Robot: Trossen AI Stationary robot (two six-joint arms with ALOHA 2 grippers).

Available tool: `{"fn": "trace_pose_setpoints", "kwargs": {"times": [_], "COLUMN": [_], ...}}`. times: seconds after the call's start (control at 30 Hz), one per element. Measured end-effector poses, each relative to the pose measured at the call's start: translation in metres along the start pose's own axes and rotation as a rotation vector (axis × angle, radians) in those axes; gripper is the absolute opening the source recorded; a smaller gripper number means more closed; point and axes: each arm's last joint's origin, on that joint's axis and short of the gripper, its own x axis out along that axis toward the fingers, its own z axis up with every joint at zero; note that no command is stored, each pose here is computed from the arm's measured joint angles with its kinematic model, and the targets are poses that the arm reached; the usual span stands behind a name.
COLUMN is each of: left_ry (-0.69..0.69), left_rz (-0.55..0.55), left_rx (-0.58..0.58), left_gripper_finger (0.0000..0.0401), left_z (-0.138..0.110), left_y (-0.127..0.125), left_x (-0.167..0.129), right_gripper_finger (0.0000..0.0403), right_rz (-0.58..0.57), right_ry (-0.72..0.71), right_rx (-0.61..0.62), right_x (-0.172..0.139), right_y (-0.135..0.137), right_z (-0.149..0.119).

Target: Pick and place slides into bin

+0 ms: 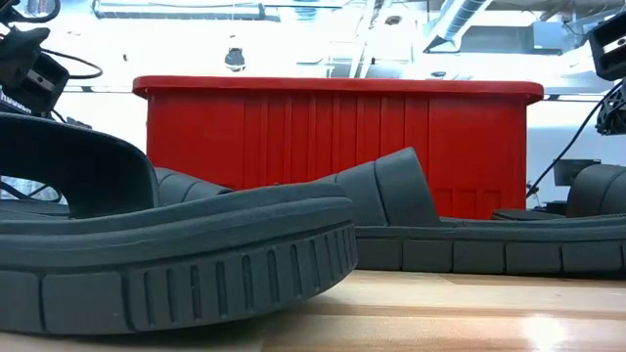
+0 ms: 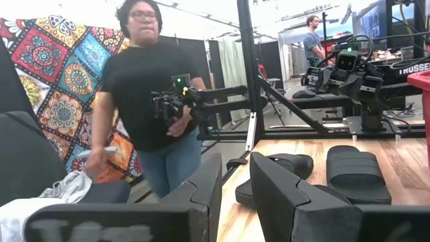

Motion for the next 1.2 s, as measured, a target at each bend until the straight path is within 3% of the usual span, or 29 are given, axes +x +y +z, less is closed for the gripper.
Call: {"fn": "trace_pose_setpoints", "kwargs": {"times": [0.1,0.23,0.3,0.4,0.5,0.63,0.77,0.9,1.0,1.13,1.2], "left_ry": [-0.004,-0.051,-0.091,-0.179,-0.236,-0.293,-0.249,-0.106,-0.038,0.003,-0.007], "left_rz": [0.0,0.077,0.103,0.124,0.181,0.249,0.347,0.552,0.677,0.742,0.76], "left_rx": [-0.005,0.084,0.058,0.022,0.137,0.18,0.24,0.454,0.554,0.621,0.59], "left_gripper_finger": [0.0154,0.0154,0.0154,0.0154,0.0154,0.0154,0.0154,0.0154,0.0154,0.0154,0.0154], "left_z": [0.001,0.006,0.011,0.025,0.04,0.074,0.102,0.119,0.129,0.139,0.144], "left_y": [0.0,0.002,0.002,0.003,0.005,0.004,-0.009,-0.033,-0.055,-0.08,-0.089], "left_x": [0.0,0.001,0.002,0.002,0.001,-0.002,0.004,0.029,0.051,0.076,0.085], "right_gripper_finger": [0.007,0.007,0.007,0.007,0.007,0.007,0.007,0.007,0.007,0.007,0.007], "right_rz": [0.0,0.0,0.0,0.0,0.0,0.0,0.0,0.0,0.0,0.0,0.0], "right_ry": [0.0,0.0,0.0,0.0,0.0,0.0,0.0,0.0,0.0,0.0,0.0], "right_rx": [0.0,0.0,0.0,0.0,0.0,0.0,0.0,0.0,0.0,0.0,0.0], "right_x": [0.0,0.0,0.0,0.0,0.0,0.0,0.0,0.0,0.0,0.0,0.0], "right_y": [0.0,0.0,0.0,0.0,0.0,0.0,0.0,0.0,0.0,0.0,0.0], "right_z": [0.0,0.0,0.0,0.0,0.0,0.0,0.0,0.0,0.0,0.0,0.0]}}
